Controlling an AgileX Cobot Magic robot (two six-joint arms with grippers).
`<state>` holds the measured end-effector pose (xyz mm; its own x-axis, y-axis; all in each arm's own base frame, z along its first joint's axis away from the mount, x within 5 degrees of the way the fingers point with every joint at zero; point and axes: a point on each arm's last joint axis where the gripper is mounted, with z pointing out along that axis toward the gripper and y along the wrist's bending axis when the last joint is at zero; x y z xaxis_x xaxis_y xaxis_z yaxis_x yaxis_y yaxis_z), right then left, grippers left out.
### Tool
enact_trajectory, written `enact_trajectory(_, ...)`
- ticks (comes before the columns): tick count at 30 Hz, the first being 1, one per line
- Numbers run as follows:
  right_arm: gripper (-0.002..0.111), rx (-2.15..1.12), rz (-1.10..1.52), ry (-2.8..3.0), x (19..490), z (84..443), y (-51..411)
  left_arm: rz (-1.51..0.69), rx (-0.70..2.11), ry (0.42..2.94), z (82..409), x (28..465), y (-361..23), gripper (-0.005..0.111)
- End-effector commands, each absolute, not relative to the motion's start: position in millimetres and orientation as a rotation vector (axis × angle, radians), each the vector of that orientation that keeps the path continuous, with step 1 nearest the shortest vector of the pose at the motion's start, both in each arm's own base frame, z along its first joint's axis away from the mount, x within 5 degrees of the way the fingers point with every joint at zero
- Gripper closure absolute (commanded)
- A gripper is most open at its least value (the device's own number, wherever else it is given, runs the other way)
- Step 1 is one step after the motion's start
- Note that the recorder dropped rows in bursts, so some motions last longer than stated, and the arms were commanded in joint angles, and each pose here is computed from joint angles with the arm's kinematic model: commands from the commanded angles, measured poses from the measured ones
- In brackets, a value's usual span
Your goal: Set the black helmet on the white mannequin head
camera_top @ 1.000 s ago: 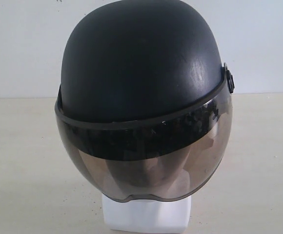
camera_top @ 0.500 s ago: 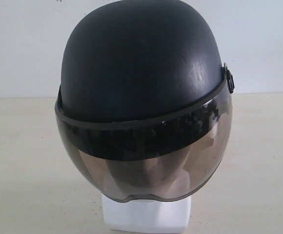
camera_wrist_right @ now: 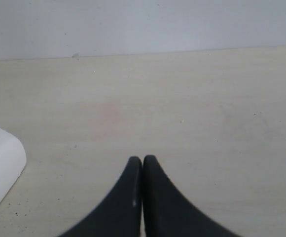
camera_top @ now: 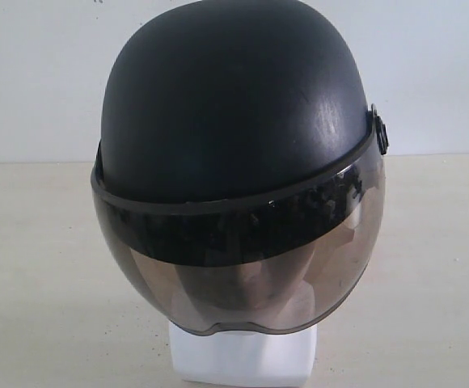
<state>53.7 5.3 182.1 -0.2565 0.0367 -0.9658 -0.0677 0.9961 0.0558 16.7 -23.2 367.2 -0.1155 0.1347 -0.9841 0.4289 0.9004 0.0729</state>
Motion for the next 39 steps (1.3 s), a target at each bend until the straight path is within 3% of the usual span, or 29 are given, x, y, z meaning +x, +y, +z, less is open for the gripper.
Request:
enact_trajectory(1,0.108,-0.008,0.098,1.818,53.5,183.1,4.8,-0.196,0.358,1.624,367.0,11.5,-19.2,0.102)
enact_trajectory(3,0.108,-0.008,0.098,1.818,53.5,183.1,4.8,-0.123,0.266,1.585,357.6,11.8,-16.7,0.102)
enact_trajectory(5,0.108,-0.008,0.098,1.818,53.5,183.1,4.8,-0.046,0.170,1.605,325.6,20.0,-13.9,0.102)
enact_trajectory(8,0.108,-0.008,0.098,1.818,53.5,183.1,4.8,-0.079,0.039,1.647,273.4,42.1,-10.6,0.102)
enact_trajectory(14,0.108,-0.008,0.098,1.818,53.5,183.1,4.8,-0.068,-0.168,1.550,209.8,60.9,3.5,0.102)
enact_trajectory(18,0.108,-0.008,0.098,1.818,53.5,183.1,4.8,-0.002,-0.050,1.608,202.0,56.8,0.1,0.102)
enact_trajectory(26,0.108,-0.007,0.100,1.818,53.5,183.1,4.8,-0.161,-0.203,1.741,189.1,55.1,-2.1,0.102)
enact_trajectory(39,0.108,-0.007,0.100,1.818,53.5,183.1,4.8,-0.061,-0.130,1.768,187.0,54.7,0.1,0.102)
